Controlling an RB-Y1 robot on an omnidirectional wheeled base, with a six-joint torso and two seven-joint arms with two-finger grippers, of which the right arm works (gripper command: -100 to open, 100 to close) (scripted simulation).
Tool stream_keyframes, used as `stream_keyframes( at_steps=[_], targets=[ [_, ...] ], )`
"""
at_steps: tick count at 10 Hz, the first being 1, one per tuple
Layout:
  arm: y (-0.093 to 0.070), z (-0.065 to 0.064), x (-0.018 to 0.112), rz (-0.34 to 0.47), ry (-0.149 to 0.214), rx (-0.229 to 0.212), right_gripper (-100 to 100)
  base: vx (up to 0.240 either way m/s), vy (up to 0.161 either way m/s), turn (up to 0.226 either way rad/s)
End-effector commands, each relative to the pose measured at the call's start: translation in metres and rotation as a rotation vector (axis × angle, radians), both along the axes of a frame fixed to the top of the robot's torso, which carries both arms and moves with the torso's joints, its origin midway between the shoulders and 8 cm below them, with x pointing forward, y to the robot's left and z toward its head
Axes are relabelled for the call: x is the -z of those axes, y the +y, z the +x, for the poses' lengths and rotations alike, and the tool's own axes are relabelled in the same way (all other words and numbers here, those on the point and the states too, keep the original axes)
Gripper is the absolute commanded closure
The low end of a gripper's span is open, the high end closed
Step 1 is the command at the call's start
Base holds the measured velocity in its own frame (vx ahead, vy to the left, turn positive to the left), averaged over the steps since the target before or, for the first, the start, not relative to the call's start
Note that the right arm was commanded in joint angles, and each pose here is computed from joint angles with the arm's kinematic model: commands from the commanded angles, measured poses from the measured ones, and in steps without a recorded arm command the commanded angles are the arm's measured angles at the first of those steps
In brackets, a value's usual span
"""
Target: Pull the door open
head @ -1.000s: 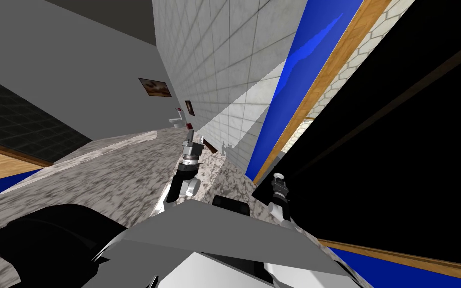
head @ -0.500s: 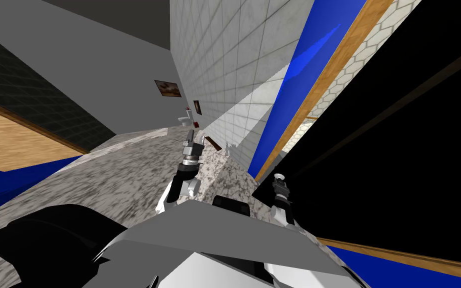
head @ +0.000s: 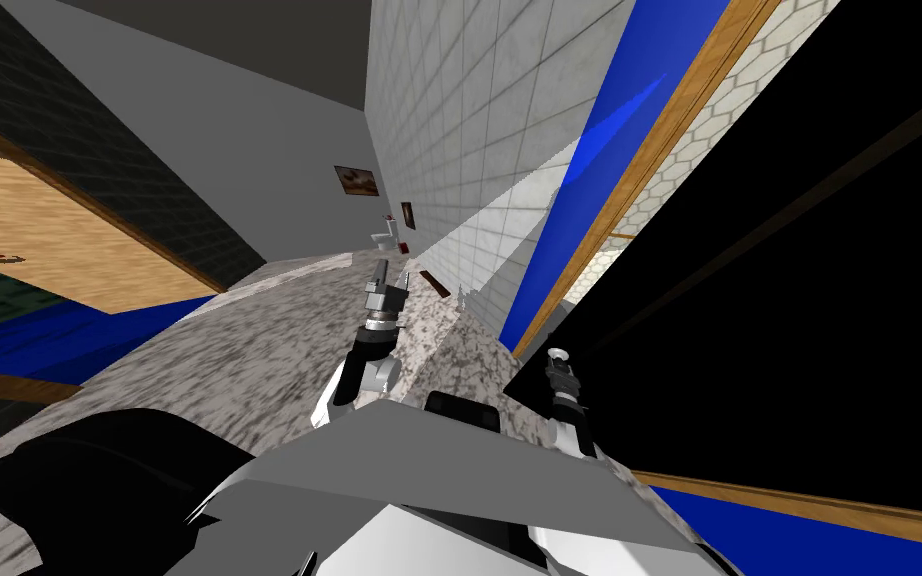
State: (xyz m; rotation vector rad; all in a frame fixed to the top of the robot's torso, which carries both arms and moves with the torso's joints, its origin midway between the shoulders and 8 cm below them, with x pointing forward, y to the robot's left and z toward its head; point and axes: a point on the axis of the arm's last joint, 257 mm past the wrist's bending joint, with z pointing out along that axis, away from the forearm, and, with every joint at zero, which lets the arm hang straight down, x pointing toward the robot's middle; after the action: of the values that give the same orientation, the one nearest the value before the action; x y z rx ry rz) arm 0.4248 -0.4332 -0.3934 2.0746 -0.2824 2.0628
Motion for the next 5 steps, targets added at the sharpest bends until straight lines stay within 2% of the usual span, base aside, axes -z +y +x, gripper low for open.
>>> stream_keyframes(
  at_steps=[1,2,3,5],
  targets=[
    [0.0013,-0.001,-0.0018,0.005,-0.007,-0.023,100,-0.211,-0.031,0.107],
    [0.0009,-0.0002,-0.0007,0.002,-0.003,-0.013,100,-0.089,-0.01,0.029],
    [0.0053,-0.0033,0.0006,0.004,-0.001,-0.041,100,-0.145,-0.053,0.094],
    [0.01,-0.0064,-0.0007,0.003,-0.005,-0.08,100,-0.255,-0.035,0.101]
  ],
)
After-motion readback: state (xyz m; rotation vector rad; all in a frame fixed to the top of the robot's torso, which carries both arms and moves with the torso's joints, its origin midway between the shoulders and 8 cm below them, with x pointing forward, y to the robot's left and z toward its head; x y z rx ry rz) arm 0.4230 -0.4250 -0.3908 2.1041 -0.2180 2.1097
